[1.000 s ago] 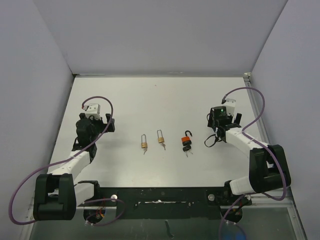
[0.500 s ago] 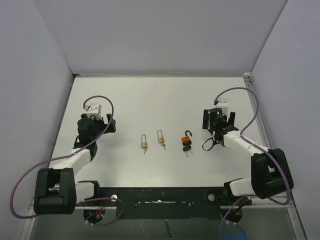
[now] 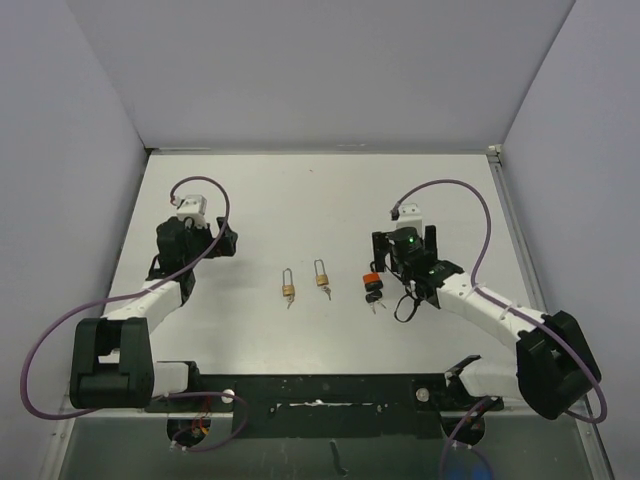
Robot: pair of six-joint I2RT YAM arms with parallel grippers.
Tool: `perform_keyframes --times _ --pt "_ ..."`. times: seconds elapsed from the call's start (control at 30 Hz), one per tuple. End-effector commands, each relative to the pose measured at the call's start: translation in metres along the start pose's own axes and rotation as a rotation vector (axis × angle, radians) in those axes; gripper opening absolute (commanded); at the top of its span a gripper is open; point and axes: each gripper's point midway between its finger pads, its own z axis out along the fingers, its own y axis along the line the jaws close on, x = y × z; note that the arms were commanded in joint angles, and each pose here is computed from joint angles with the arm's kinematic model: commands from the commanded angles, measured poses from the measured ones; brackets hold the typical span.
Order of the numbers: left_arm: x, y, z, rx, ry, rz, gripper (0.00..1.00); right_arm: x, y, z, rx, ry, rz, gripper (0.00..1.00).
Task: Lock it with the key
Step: Pick up the lock from the center of the board.
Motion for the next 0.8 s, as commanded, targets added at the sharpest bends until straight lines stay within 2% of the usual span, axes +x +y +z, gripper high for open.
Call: perform_keyframes --times 0.0,0.2,0.47,0.77 --pt "-0.019 -0.011 -0.005 0.048 -0.078 0.017 0.98 -0.011 0.025 -0.012 -0.125 -0.052 0.026 0.98" --pt "-0.022 -0.018 -0.008 0.08 -0.088 0.021 0.98 0.003 0.053 -0.01 -0.192 -0.028 -0.03 0.98" --pt "-0.02 -0.033 -0.008 0.166 -0.057 -0.002 0.98 0.016 0.086 -0.002 -0.182 0.018 -0.156 0.98" --pt "-0.024 -0.029 -0.012 0.142 -0.077 0.0 0.98 0.024 0.111 0.005 -0.181 0.035 -0.202 0.99"
